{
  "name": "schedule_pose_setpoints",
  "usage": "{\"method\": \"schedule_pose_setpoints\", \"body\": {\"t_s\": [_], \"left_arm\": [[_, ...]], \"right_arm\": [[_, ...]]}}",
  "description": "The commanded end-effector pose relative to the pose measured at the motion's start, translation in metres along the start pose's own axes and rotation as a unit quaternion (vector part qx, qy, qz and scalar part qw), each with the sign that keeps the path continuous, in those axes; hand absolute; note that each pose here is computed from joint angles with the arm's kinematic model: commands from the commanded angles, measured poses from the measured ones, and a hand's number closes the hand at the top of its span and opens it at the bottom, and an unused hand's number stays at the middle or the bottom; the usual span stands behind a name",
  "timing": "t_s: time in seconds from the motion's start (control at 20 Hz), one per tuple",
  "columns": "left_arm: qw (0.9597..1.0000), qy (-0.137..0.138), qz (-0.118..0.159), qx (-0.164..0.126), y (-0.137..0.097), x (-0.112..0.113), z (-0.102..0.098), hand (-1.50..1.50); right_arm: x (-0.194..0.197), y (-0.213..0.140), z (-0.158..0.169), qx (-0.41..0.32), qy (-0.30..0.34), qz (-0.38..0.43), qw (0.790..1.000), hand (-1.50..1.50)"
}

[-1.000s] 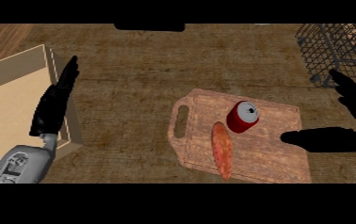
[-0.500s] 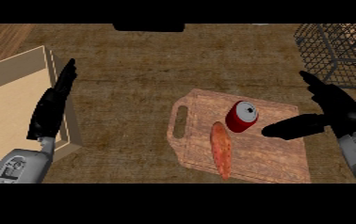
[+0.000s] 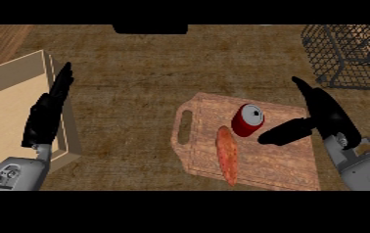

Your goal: Pick the can from the cutting board and place it in the tiered basket

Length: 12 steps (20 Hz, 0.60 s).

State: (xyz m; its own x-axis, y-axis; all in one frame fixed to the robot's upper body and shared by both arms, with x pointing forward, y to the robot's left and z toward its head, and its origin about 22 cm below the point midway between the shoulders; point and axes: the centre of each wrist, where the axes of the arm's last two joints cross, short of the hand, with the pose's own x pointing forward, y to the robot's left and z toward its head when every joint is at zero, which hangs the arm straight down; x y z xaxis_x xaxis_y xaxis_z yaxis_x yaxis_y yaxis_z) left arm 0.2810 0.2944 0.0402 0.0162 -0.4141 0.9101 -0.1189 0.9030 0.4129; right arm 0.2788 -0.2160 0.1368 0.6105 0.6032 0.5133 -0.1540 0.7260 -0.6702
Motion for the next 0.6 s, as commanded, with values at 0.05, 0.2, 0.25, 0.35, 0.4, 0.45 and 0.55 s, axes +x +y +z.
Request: {"method": "schedule_pose_setpoints", "body": {"t_s": [0.05, 0.2, 0.25, 0.35, 0.4, 0.45, 0.55], "left_arm": [[0.9999, 0.012, -0.008, 0.004, 0.006, -0.006, 0.003, 0.0], [0.9998, 0.014, -0.006, 0.009, 0.007, -0.01, -0.003, 0.0], [0.9997, 0.026, -0.003, 0.001, 0.006, -0.009, 0.0, 0.0], [0.9999, 0.011, -0.005, 0.006, 0.003, -0.003, 0.002, 0.0], [0.9997, 0.022, 0.002, -0.002, 0.005, -0.005, -0.002, 0.0], [1.0, 0.007, -0.001, -0.001, 0.005, -0.004, 0.004, 0.0], [0.9999, 0.011, -0.006, 0.001, 0.004, 0.008, -0.007, 0.0]], "right_arm": [[0.018, 0.013, -0.007, -0.018, 0.107, 0.028, 0.994, -1.5], [0.013, 0.011, 0.003, -0.026, 0.092, 0.038, 0.995, -1.5], [0.021, 0.017, -0.004, -0.028, 0.095, 0.045, 0.994, -1.5], [0.03, 0.019, -0.006, -0.03, 0.09, 0.044, 0.995, -1.5], [0.027, 0.027, -0.01, -0.029, 0.096, 0.049, 0.994, -1.5], [0.026, 0.026, -0.01, -0.022, 0.1, 0.051, 0.993, -1.5], [0.029, 0.037, -0.012, -0.012, 0.101, 0.044, 0.994, -1.5]]}}
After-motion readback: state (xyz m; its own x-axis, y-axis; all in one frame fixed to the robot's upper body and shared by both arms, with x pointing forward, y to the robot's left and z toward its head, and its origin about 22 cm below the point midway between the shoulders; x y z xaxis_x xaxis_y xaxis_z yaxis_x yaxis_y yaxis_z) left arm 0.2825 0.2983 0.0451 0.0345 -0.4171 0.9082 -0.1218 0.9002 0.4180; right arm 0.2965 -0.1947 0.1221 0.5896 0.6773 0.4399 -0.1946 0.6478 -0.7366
